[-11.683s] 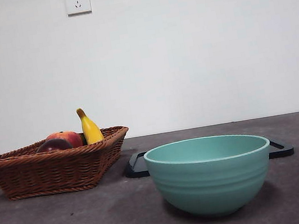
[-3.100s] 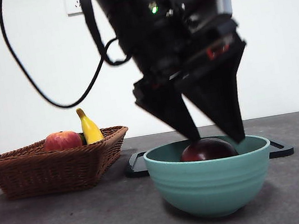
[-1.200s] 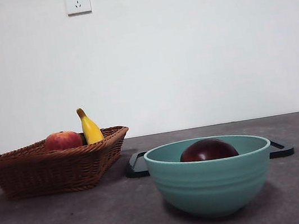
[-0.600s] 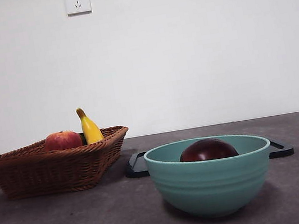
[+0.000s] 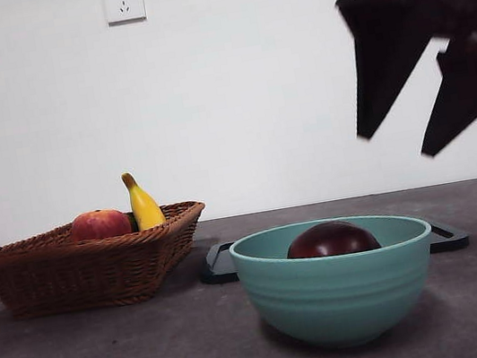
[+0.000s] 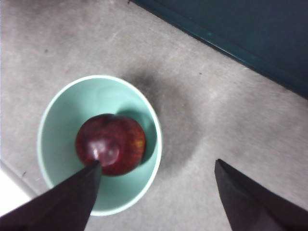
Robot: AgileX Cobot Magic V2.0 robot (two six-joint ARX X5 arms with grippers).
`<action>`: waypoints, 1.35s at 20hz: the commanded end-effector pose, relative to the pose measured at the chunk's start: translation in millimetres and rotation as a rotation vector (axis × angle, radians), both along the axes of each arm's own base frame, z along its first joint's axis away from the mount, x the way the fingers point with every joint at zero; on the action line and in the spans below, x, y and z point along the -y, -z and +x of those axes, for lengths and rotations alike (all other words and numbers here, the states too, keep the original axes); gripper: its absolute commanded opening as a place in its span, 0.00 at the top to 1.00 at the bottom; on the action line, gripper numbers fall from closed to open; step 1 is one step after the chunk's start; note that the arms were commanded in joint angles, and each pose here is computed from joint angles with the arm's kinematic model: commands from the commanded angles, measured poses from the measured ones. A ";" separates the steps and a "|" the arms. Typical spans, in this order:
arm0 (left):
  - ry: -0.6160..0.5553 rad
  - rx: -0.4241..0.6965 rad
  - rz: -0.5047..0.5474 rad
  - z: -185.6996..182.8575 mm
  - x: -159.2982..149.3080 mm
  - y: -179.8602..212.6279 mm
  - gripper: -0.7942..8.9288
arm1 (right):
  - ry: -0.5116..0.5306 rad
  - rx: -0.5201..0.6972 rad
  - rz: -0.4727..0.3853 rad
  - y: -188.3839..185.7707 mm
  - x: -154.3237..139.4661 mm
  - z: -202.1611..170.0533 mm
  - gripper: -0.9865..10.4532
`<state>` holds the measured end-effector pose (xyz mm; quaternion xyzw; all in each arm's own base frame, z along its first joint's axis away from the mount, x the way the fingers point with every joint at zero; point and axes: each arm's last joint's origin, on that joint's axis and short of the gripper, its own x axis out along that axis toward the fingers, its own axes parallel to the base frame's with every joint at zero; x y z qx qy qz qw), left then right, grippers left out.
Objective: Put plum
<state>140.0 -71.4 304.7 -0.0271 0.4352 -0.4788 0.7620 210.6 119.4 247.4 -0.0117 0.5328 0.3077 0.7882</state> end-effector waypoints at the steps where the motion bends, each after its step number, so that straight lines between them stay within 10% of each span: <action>1: 0.022 0.027 -0.006 1.2 1.4 -2.2 0.50 | 0.004 -0.026 -0.002 15.7 -6.9 3.5 0.58; 27: 0.022 0.031 -0.007 1.6 1.5 -2.5 0.50 | -0.008 -0.015 -0.014 58.0 -29.4 8.6 0.91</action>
